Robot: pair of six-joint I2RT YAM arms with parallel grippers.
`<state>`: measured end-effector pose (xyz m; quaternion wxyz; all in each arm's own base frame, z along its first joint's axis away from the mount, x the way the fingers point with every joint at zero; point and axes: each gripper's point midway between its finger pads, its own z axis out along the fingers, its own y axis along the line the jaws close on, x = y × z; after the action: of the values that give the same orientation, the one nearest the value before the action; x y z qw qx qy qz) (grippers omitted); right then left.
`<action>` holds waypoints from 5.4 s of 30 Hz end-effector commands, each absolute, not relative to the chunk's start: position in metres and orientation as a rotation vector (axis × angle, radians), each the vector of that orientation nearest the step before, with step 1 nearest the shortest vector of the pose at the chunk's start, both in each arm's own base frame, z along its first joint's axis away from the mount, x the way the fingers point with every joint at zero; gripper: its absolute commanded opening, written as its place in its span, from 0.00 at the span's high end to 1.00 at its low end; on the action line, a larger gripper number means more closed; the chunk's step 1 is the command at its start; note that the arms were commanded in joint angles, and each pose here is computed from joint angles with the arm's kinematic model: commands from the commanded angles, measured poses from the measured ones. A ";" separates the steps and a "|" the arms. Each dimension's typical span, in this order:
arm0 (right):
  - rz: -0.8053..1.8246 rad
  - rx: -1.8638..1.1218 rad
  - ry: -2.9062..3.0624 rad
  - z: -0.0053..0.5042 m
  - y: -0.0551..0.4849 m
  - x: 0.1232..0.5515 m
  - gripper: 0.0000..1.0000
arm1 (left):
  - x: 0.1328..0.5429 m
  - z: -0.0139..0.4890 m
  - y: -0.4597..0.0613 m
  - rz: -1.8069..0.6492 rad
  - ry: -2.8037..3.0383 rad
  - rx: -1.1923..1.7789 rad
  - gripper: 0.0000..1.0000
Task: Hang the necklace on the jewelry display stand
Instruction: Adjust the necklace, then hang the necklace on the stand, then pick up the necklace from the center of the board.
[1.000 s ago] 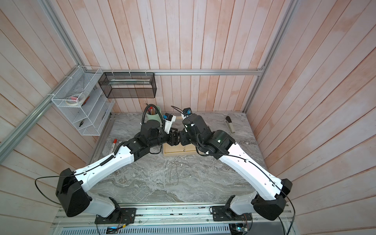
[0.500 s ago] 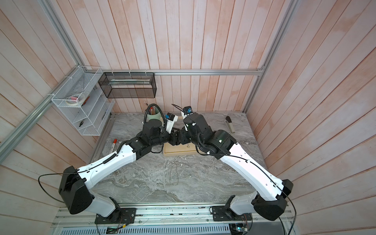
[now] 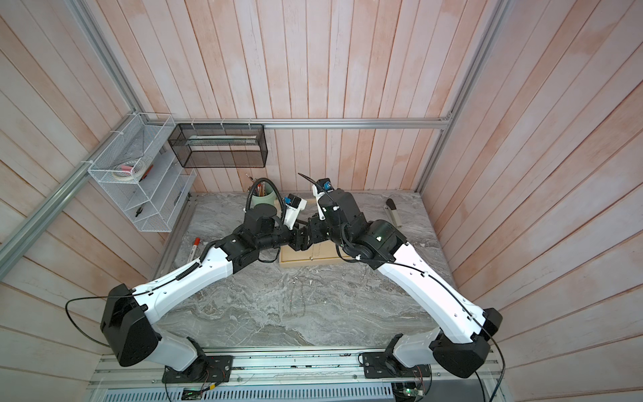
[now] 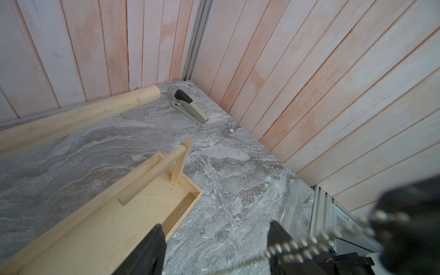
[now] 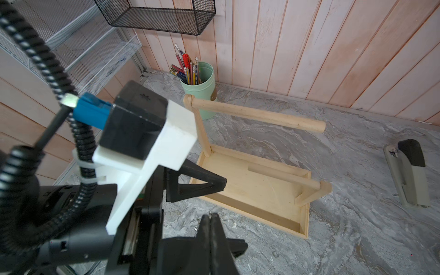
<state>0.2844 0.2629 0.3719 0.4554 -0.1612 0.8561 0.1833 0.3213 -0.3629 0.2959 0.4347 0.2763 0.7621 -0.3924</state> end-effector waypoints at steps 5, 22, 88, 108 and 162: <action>0.503 -0.398 2.071 0.385 0.263 0.282 1.00 | 0.326 0.307 -0.373 -0.972 1.840 0.729 0.32; 0.514 -0.366 2.072 0.369 0.247 0.303 1.00 | 0.330 0.313 -0.377 -0.953 1.828 0.762 1.00; 0.750 -0.393 1.860 0.331 0.282 0.471 1.00 | 0.454 0.319 -0.360 -0.750 1.896 0.630 1.00; 0.783 -0.546 1.890 0.316 0.334 0.457 1.00 | 0.432 0.259 -0.299 -0.704 2.028 0.474 1.00; 0.420 -0.300 1.714 0.448 0.224 0.370 0.30 | 0.340 0.326 -0.209 -0.605 2.045 0.246 0.16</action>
<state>0.3657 0.2374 0.4418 0.6058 -0.1551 0.7501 0.2154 0.3451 -0.2270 0.3091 0.4604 0.1272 0.8354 -0.2720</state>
